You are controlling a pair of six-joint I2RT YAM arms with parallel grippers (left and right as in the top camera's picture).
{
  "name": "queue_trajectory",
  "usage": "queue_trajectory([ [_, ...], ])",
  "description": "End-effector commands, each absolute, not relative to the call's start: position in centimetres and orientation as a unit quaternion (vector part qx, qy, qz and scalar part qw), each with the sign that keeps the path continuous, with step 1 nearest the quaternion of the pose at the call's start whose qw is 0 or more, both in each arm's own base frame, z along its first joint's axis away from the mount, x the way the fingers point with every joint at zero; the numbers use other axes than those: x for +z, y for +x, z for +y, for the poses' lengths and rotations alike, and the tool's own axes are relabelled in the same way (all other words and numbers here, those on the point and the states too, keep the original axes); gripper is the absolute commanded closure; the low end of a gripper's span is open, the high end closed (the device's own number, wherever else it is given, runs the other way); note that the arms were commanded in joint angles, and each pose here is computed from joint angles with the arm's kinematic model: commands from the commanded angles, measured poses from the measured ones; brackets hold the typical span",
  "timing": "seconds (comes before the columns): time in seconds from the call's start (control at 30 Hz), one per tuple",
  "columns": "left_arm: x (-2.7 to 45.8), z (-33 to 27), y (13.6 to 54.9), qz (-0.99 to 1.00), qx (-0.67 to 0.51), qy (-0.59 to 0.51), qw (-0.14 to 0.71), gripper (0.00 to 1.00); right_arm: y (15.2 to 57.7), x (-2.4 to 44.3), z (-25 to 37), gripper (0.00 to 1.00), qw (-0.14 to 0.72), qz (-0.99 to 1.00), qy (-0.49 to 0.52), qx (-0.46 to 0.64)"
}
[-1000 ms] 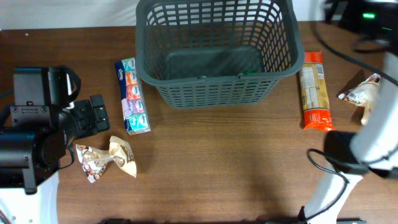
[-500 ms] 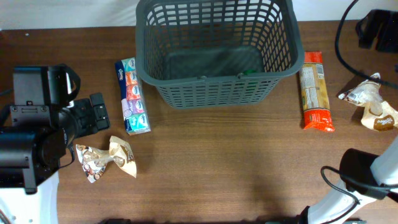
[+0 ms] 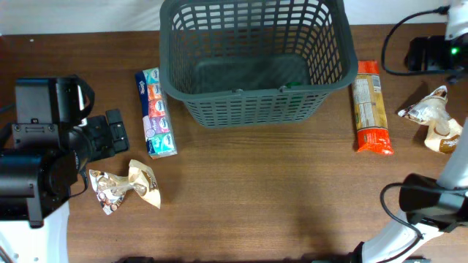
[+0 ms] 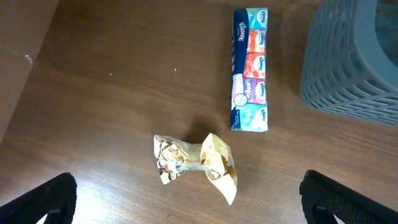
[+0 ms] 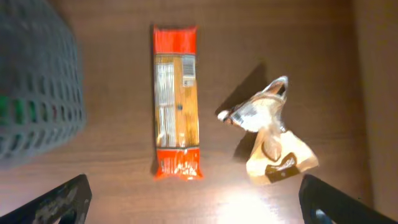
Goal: Pack container
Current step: 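Lower the right gripper onto the orange biscuit packet and grasp it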
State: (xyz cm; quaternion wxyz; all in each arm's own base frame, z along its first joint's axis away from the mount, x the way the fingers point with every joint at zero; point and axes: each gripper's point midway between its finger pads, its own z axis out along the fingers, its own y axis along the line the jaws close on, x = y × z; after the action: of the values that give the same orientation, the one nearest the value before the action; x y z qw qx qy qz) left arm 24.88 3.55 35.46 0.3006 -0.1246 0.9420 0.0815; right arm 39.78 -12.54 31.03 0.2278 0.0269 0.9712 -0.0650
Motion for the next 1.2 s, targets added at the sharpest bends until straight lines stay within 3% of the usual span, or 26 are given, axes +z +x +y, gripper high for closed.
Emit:
queue_trajectory([
  [0.0, 35.6, 4.0, 25.0, 0.939, 0.090, -0.129, 0.305, 0.01, 39.8, 28.1, -12.9, 0.01, 0.190, 0.980, 0.019, -0.061],
  [0.67, 36.1, 4.0, 25.7, 0.934, 0.087, -0.130, 0.320, 0.01, 41.8, 12.1, -12.9, 0.01, 0.072, 0.997, 0.038, -0.009],
  [1.17, 36.0, 4.0, 25.5, 0.935, 0.088, -0.130, 0.317, 0.01, 42.0, 6.2, -12.9, 0.01, 0.012, 0.999, 0.038, 0.008],
])
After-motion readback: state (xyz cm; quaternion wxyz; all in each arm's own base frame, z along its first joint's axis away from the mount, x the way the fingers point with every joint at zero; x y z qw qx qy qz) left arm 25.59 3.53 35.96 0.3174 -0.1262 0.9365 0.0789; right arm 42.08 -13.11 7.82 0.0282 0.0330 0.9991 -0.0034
